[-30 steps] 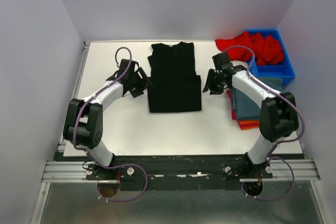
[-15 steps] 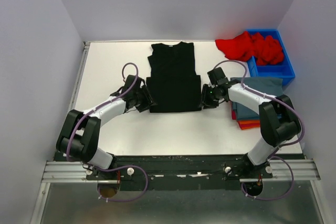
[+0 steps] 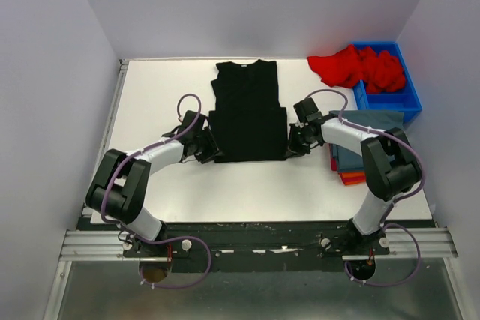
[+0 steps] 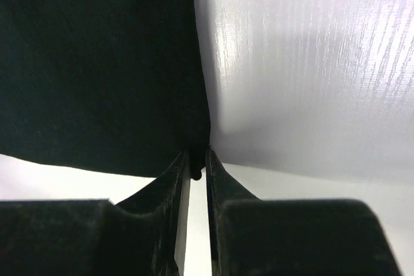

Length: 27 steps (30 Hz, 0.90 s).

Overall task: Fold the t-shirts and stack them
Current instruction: Grab one side of the 2/3 rectangular tshirt with both arms

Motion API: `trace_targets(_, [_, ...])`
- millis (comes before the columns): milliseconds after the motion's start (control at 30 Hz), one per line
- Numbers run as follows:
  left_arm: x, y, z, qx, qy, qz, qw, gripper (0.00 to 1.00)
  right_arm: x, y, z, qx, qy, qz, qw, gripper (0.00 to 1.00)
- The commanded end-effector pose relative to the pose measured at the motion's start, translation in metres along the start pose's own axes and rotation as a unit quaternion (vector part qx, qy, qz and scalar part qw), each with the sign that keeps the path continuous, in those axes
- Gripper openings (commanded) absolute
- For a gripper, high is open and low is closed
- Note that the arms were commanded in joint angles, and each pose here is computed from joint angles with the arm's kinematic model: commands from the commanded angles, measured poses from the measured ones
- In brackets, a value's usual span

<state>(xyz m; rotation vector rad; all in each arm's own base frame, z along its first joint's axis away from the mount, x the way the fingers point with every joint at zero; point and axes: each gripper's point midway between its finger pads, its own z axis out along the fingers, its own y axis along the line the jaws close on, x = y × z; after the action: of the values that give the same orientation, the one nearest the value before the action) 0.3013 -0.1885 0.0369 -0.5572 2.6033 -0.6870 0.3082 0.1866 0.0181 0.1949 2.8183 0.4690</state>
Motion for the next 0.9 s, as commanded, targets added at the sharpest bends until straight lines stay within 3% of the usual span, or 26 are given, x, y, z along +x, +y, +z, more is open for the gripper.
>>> trace_targets(0, [0.009, 0.014, 0.002, -0.022, 0.007, 0.007, 1.0, 0.48, 0.002, -0.003, 0.007, 0.005, 0.007, 0.0, 1.0, 0.21])
trace_targets(233, [-0.005, 0.022, -0.019, -0.061, -0.028, 0.028, 0.997, 0.52, 0.0, -0.003, 0.003, 0.008, 0.001, -0.003, 1.0, 0.06])
trace_targets(433, [-0.016, 0.019, -0.034, -0.073, -0.047, 0.049, 0.995, 0.53, -0.001, -0.003, 0.003, 0.008, 0.001, -0.005, 1.0, 0.02])
trace_targets(767, [0.018, 0.019, 0.006, -0.05, 0.022, 0.035, 0.998, 0.5, -0.003, 0.0, 0.0, 0.004, 0.0, -0.006, 1.0, 0.01])
trace_targets(867, [0.021, 0.018, 0.011, -0.043, 0.028, 0.032, 0.998, 0.42, -0.003, 0.001, -0.002, 0.003, -0.001, -0.005, 1.0, 0.01])
